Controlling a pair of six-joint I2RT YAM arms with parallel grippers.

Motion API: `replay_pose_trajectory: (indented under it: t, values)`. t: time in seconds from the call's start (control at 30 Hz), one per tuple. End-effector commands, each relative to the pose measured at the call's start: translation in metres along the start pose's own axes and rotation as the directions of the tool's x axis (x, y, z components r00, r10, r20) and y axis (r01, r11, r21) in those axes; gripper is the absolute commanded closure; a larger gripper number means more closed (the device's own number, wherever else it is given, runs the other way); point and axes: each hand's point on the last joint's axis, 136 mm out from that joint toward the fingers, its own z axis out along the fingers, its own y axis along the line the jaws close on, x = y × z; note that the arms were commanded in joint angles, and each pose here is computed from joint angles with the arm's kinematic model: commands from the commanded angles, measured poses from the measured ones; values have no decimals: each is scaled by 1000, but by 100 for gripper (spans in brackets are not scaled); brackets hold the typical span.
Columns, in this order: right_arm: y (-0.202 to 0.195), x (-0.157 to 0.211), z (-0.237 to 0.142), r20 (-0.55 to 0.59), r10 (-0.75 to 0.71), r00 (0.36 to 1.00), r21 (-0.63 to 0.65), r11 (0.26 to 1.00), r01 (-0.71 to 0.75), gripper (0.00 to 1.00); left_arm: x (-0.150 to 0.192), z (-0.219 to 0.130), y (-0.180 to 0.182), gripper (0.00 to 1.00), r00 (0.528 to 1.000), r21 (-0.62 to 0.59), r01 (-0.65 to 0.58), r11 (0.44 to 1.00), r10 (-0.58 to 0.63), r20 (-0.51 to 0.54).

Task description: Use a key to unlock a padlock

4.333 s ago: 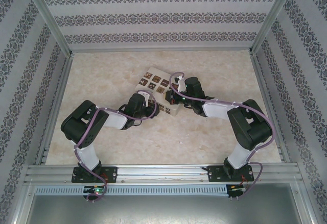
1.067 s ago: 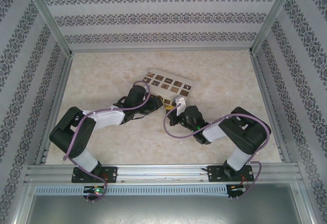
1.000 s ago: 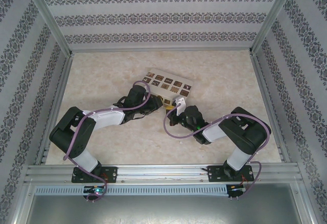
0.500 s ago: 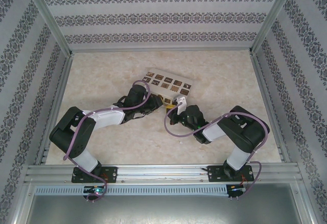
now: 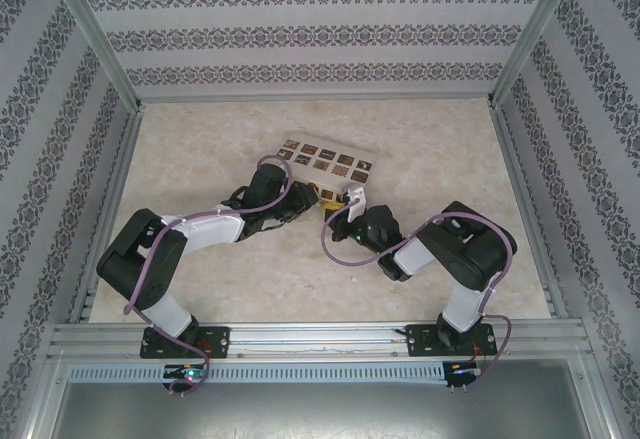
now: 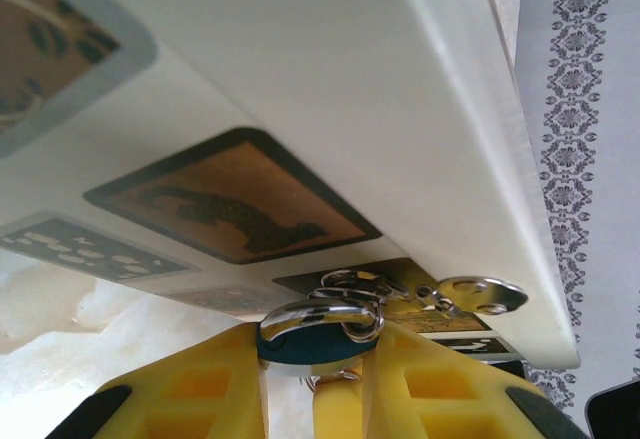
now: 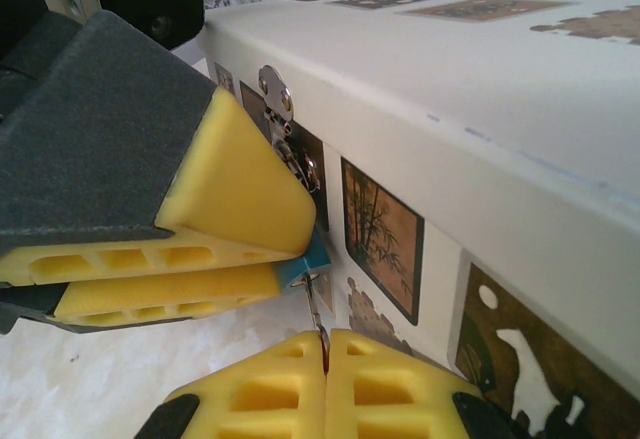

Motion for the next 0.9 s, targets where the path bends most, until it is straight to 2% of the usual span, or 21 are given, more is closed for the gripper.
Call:
replay_pose_trajectory:
  t: [0.0,0.27,0.53,0.87]
  values:
    - [13,-33,11,105,5,994,-71,997,2,100,9,0,-32,76,998,100,-14,995,21,-66]
    - [22,-44,18,116,19,993,-148,989,-1,100,12,0,-30,76,997,97,-20,995,28,-76]
    - [14,-48,15,117,25,993,-156,988,-6,100,15,-1,-30,76,994,101,-37,994,47,-97]
    - [17,-35,10,80,39,996,-170,985,-25,100,11,-3,-33,76,994,113,-30,993,42,-104]
